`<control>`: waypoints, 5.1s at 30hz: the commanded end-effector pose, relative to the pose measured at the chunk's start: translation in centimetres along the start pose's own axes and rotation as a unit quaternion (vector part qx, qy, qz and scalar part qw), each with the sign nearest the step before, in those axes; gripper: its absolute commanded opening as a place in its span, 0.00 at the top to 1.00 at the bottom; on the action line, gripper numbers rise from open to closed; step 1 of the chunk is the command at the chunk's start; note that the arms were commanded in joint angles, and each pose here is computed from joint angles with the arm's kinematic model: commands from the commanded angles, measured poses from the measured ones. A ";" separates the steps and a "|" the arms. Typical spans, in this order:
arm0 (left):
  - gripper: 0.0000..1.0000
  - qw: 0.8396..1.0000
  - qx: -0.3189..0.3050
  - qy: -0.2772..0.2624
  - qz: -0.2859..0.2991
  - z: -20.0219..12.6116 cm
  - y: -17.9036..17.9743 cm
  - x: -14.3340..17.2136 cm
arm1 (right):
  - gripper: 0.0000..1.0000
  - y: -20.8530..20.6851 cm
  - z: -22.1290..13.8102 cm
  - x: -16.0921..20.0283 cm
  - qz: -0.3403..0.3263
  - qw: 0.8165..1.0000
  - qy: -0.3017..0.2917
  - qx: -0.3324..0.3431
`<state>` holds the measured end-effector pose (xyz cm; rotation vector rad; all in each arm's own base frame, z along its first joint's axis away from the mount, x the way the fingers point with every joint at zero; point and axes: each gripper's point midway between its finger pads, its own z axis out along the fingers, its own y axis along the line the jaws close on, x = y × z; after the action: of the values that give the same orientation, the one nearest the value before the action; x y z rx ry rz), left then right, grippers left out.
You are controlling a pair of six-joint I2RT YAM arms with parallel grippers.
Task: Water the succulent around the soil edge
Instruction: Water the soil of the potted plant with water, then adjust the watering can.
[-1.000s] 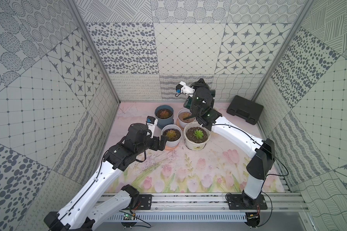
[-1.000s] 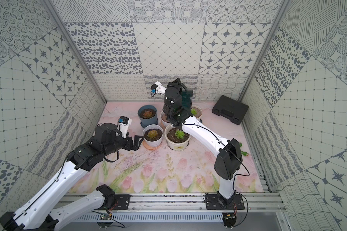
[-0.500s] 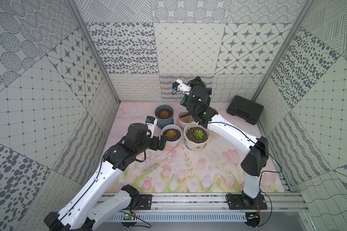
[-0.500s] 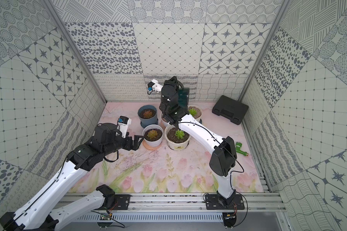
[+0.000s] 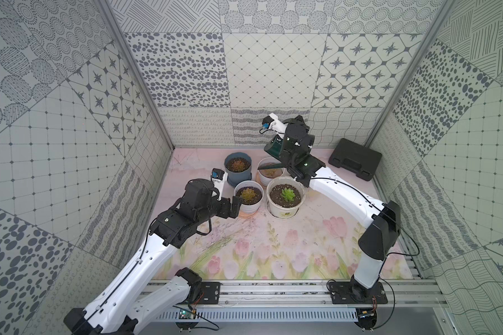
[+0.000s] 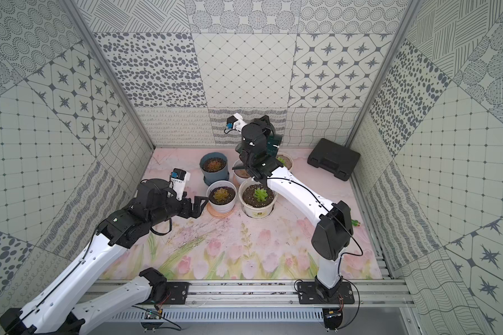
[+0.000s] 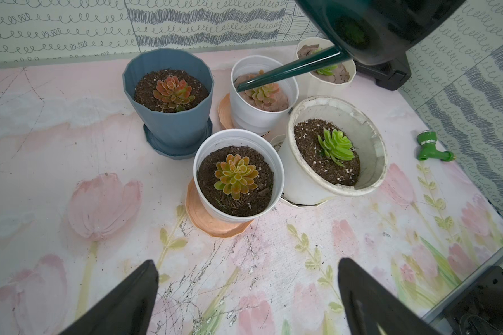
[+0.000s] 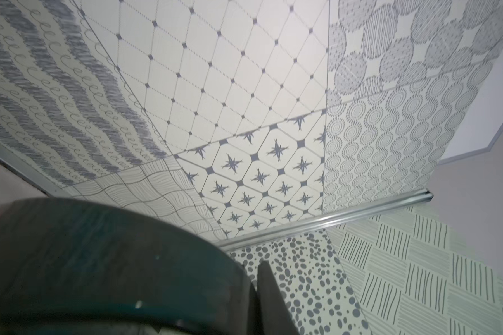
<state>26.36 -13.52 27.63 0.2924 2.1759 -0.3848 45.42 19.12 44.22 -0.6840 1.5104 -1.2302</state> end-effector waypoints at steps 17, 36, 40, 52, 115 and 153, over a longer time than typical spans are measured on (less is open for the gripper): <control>0.06 0.964 0.105 -0.205 -0.129 -2.9 -4.7 -7.0 | 1.00 -4.5 -11.0 20.8 0.541 0.840 0.039 -0.032; 0.13 0.942 0.090 -0.283 -0.155 3.6 -14.8 -11.7 | 1.00 -2.1 -14.6 23.9 0.595 0.802 0.009 -0.050; 0.23 0.950 0.041 -0.280 -0.132 6.1 -14.8 -11.9 | 1.00 -1.9 -14.6 23.8 0.597 0.801 0.008 -0.051; 1.00 0.955 0.009 -0.238 -0.179 9.1 -11.9 -11.0 | 1.00 0.5 -15.7 22.3 0.566 0.814 -0.015 -0.130; 1.00 0.798 0.591 -0.052 0.109 3.4 -20.0 -10.3 | 0.51 11.6 -23.1 0.1 0.474 0.479 -0.218 -0.706; 0.14 0.956 0.056 -0.284 0.048 -3.9 -10.7 -10.6 | 1.00 0.1 -10.5 20.2 0.794 0.591 0.045 -0.136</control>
<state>24.77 -25.45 38.87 0.4939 1.6657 -0.7441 29.21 7.02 34.16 0.4636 1.6981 0.3886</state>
